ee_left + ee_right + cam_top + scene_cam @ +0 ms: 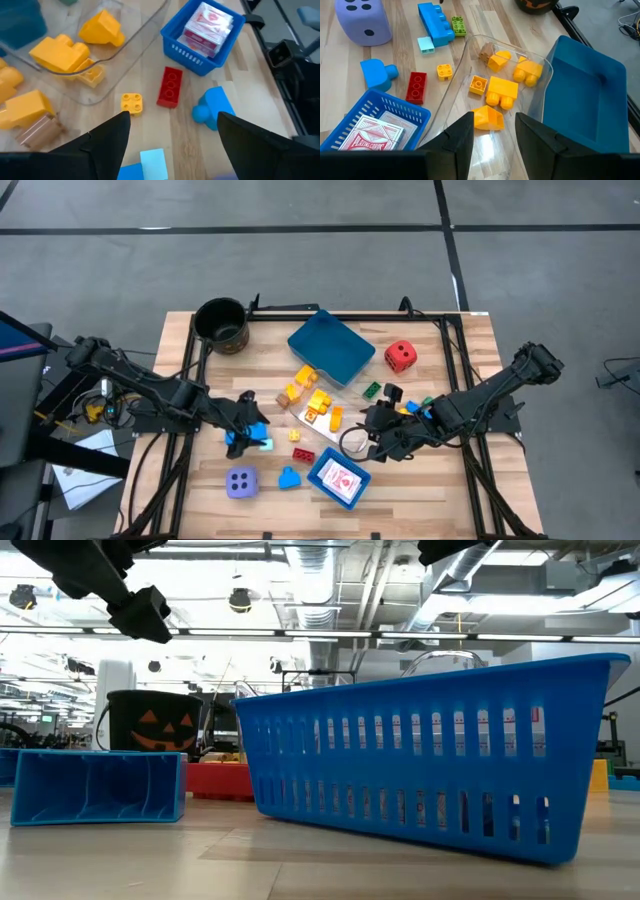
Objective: Pick & Place Toys
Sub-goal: Put the yellow and green game piece block into the transparent bin
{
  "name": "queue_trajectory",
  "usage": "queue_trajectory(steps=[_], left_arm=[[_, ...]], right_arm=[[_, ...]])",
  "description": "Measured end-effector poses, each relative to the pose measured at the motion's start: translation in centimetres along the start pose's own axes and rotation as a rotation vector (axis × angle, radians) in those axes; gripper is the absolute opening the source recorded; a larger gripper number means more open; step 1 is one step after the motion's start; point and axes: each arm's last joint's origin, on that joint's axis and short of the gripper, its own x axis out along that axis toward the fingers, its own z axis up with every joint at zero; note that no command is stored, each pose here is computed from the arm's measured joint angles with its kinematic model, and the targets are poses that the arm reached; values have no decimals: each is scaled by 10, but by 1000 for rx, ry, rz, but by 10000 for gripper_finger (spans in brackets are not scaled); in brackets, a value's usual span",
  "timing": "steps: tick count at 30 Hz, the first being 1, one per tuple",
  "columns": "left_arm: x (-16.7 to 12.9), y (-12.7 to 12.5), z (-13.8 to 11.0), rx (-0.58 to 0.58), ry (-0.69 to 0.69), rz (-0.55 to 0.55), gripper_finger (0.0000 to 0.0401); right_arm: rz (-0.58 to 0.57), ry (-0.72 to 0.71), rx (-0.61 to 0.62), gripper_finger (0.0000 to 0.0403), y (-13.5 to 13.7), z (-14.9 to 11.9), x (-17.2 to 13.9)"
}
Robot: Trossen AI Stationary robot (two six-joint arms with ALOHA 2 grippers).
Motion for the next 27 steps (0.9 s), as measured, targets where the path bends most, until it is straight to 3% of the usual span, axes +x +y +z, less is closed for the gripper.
queue_trajectory(steps=[5, 13, 22, 27], left_arm=[[0, 2, -3, 4, 24, 38, 294], [0, 24, -26, 40, 191, 330, 294], [12, 52, -63, -35, 319, 395, 294], [14, 58, -59, -85, 288, 381, 294]], right_arm=[[0, 0, 0, 136, 0, 0, 0], [0, 0, 1, 136, 0, 0, 0], [0, 0, 1, 136, 0, 0, 0], [0, 0, 1, 136, 0, 0, 0]])
